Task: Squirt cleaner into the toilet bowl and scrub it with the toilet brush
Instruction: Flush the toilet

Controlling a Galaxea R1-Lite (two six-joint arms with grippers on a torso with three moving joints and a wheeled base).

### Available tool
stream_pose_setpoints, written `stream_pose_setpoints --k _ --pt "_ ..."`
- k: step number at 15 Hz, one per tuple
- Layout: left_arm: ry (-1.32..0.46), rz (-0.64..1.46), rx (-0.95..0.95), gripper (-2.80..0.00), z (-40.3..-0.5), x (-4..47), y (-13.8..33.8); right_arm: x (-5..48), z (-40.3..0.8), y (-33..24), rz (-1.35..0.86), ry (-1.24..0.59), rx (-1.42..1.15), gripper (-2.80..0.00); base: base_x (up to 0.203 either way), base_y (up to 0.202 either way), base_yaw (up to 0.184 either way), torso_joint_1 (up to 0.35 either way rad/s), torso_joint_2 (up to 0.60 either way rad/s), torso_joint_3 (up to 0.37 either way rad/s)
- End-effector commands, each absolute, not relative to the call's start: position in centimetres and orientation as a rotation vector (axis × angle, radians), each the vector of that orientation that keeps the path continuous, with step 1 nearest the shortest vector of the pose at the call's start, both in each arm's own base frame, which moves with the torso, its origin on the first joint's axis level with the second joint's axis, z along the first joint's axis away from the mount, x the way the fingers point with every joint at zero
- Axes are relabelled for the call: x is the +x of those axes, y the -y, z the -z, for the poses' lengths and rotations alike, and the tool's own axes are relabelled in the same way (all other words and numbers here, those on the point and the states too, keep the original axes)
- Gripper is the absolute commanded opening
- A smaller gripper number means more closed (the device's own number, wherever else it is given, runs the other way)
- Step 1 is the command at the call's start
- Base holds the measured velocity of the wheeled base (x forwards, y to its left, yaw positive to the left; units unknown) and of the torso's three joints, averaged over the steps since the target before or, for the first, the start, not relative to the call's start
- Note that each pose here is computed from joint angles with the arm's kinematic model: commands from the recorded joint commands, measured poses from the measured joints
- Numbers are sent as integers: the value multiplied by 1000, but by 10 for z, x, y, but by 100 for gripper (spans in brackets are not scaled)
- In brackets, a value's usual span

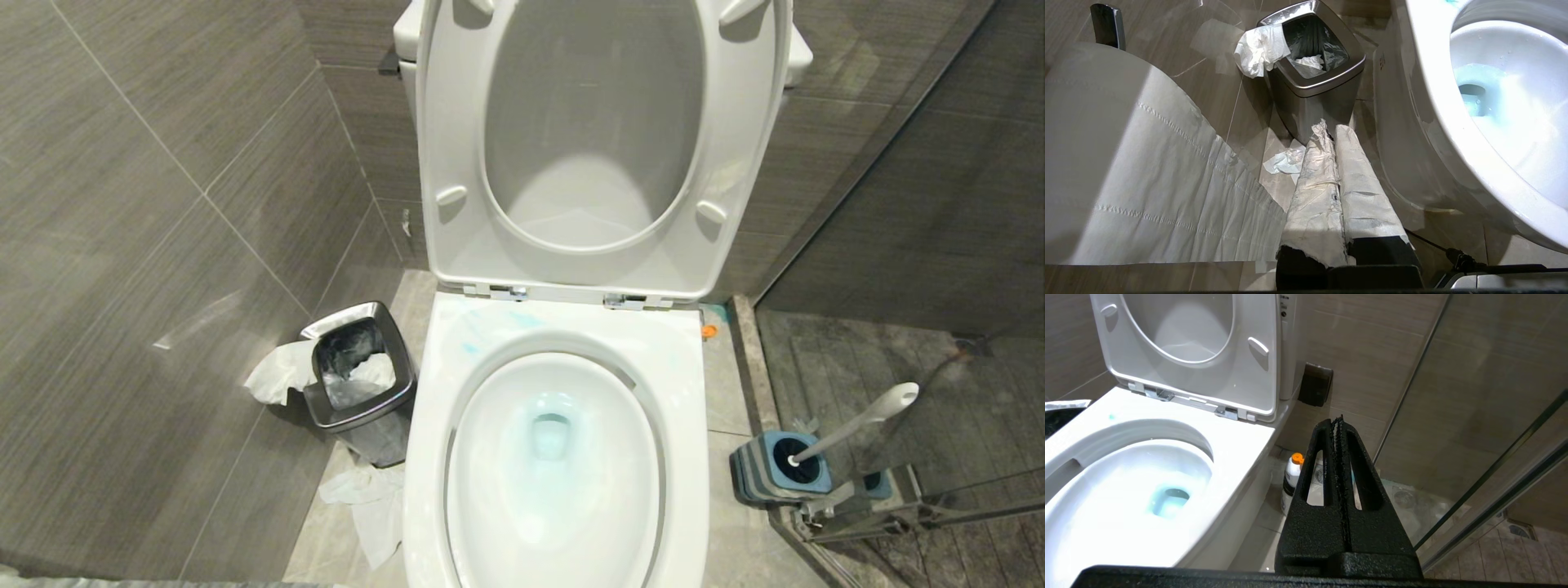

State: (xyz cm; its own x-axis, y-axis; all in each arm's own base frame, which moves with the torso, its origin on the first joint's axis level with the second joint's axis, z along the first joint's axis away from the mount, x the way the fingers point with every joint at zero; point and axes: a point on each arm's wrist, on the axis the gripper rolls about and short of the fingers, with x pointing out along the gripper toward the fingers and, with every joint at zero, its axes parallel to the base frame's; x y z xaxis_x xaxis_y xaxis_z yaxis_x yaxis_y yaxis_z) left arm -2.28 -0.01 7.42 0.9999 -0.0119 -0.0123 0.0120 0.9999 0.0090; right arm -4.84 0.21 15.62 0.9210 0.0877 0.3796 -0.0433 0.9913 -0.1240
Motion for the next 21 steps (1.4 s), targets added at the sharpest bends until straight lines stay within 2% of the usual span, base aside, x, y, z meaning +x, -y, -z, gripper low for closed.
stream_pose_setpoints --k 1,9,17,21 --pt "-14 12 9 -280 -74 -23 0 -50 -149 -2 -64 404 -114 -280 0 0 0 0 0 0" --pt "-14 12 9 -280 -74 -23 0 -28 -108 -2 -54 327 -113 -280 0 0 0 0 0 0" --pt "-14 12 9 -280 -74 -23 0 -23 -79 -1 -21 40 -124 -280 0 0 0 0 0 0" --pt "-14 12 9 -280 -74 -23 0 -23 -75 -1 -20 -1 -76 -280 0 0 0 0 0 0"
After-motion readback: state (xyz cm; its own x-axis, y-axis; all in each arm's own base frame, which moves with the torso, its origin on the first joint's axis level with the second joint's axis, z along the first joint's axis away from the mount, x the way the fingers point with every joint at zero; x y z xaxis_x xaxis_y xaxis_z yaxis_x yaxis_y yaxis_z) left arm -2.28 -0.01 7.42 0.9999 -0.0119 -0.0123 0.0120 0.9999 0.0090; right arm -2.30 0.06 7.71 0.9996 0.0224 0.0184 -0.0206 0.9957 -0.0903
